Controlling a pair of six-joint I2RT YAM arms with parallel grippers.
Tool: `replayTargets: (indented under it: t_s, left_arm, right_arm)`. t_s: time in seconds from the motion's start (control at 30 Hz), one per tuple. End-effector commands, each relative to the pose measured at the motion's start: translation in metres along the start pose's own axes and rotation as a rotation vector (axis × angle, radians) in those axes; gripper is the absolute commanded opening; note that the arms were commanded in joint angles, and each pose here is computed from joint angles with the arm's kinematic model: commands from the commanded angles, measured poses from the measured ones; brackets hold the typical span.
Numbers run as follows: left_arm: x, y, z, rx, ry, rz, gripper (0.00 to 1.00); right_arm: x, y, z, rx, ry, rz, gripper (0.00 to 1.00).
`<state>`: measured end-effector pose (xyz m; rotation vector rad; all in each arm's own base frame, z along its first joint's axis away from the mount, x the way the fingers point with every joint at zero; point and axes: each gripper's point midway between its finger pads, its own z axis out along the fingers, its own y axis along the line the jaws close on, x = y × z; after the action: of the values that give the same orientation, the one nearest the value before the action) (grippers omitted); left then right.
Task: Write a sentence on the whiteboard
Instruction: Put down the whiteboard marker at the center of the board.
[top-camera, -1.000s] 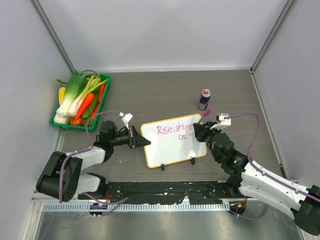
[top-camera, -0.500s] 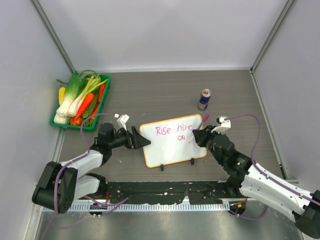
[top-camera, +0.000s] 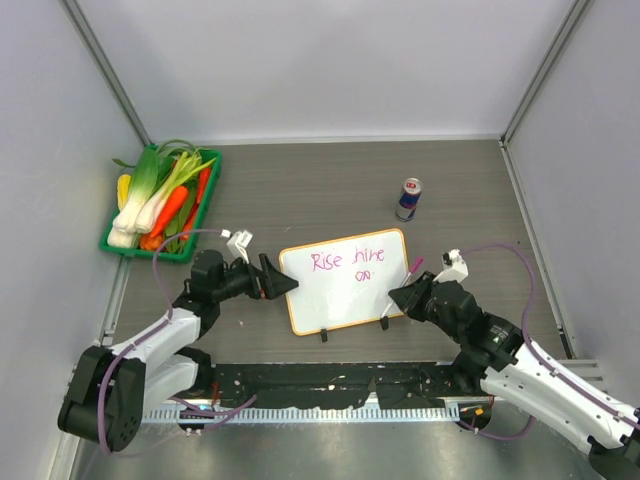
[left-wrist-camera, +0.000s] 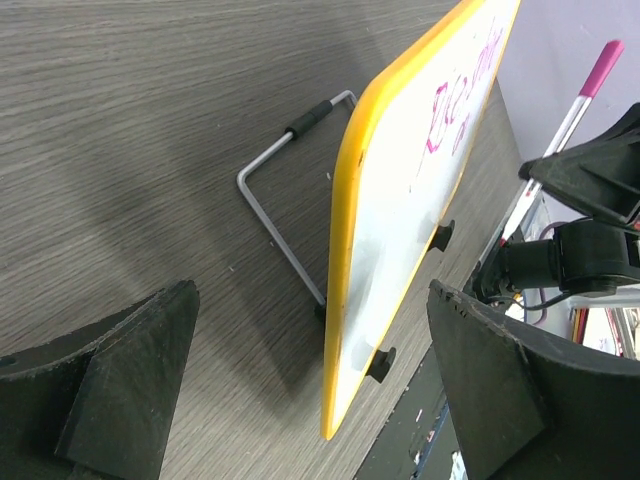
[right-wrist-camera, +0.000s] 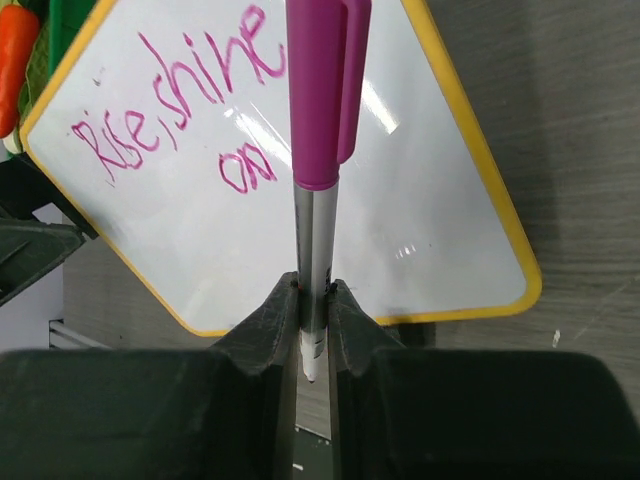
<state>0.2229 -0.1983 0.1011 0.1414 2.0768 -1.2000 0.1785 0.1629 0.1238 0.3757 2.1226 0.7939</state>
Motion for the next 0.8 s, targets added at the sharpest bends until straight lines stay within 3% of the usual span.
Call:
replayTargets:
  t_s: [0.0,0.17,0.43,0.63,0.77]
  left_arm:
    - [-0.004,0.000,-0.001,-0.001,-0.021,0.026,1.00]
    - [-0.006,0.001,-0.003,-0.010,-0.038,0.026,1.00]
    - [-0.014,0.008,-0.005,-0.067,-0.079,0.024,1.00]
    - [-0.027,0.007,-0.006,-0.101,-0.118,-0.010,1.00]
    - [-0.041,0.005,-0.006,-0.125,-0.163,-0.059,1.00]
  right_arm:
    - [0.030,-0.027,-0.009,0.089,0.114,0.085,0.11]
    - [0.021,-0.041,-0.023,0.166,0.092,0.049,0.28]
    - [-0.001,-0.035,-0.024,0.165,0.009,0.041,0.67]
    - [-0.014,-0.017,-0.015,0.120,-0.040,0.027,0.82]
    - [-0.029,0.000,-0.010,0.089,-0.078,-0.019,0.84]
